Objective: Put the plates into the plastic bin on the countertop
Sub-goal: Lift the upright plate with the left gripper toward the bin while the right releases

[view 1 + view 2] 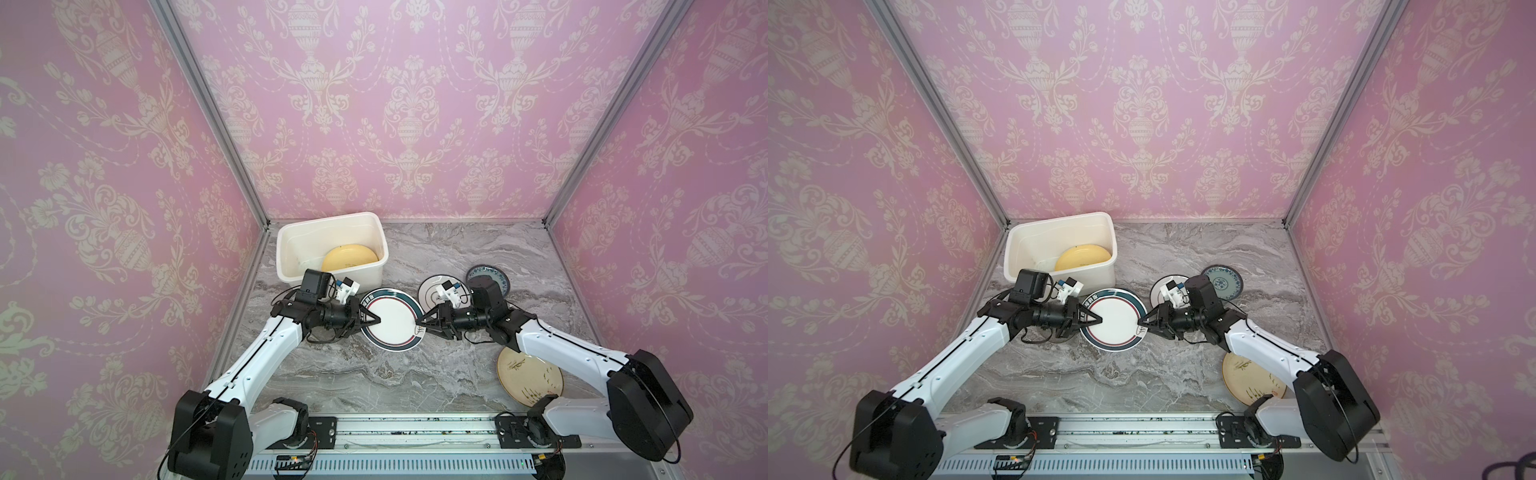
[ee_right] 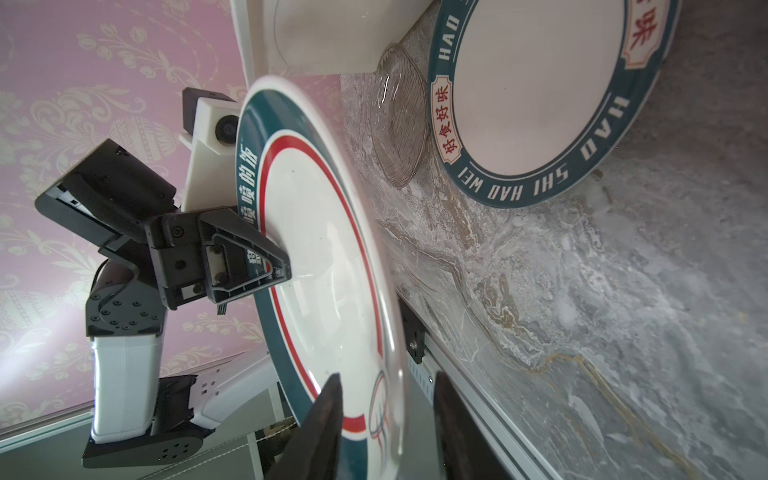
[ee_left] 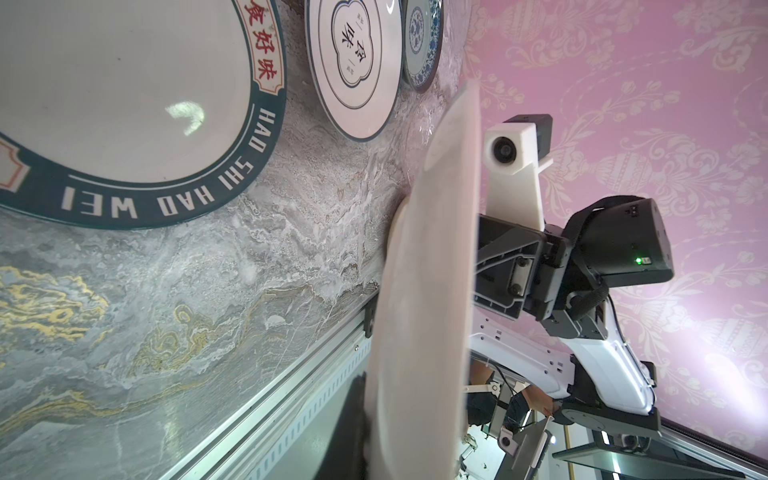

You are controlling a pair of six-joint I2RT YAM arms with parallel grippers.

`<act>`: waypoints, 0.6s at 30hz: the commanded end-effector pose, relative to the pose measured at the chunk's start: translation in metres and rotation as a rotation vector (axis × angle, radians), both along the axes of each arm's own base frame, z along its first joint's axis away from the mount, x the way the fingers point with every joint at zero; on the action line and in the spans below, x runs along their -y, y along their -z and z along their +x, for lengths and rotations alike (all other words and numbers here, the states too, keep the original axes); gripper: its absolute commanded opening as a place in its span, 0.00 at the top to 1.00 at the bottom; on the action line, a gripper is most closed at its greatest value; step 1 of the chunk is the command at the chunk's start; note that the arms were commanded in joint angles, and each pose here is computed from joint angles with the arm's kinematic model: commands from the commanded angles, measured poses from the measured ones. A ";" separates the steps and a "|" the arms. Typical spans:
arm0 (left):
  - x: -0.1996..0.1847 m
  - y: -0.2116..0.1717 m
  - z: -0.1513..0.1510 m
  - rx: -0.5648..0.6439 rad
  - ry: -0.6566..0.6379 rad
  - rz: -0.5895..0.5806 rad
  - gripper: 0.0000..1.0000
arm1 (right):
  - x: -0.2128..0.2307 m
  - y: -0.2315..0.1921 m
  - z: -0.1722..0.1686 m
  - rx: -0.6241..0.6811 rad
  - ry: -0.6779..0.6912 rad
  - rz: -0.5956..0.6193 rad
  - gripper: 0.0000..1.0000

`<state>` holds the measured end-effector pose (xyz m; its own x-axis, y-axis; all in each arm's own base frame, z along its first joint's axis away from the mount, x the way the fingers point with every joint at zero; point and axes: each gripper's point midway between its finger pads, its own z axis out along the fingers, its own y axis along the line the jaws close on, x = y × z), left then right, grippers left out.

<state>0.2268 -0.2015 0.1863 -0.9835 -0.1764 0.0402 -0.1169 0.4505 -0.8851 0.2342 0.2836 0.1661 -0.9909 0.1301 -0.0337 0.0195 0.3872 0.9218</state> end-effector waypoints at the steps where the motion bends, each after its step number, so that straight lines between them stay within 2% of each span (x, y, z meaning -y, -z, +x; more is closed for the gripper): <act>1: 0.004 -0.022 0.007 0.036 -0.044 -0.059 1.00 | -0.003 -0.013 0.007 0.057 0.029 0.061 0.56; 5: 0.006 -0.042 0.014 0.058 -0.086 -0.115 1.00 | -0.007 -0.030 0.016 0.099 0.061 0.129 0.51; 9: 0.005 -0.068 0.021 0.104 -0.116 -0.117 1.00 | -0.011 -0.059 0.022 0.169 0.066 0.213 0.49; 14: -0.006 -0.100 0.037 0.211 -0.168 -0.020 1.00 | -0.010 -0.099 0.018 0.288 0.040 0.266 0.48; 18: -0.018 -0.122 0.053 0.303 -0.231 0.069 1.00 | -0.002 -0.117 0.010 0.381 0.033 0.212 0.47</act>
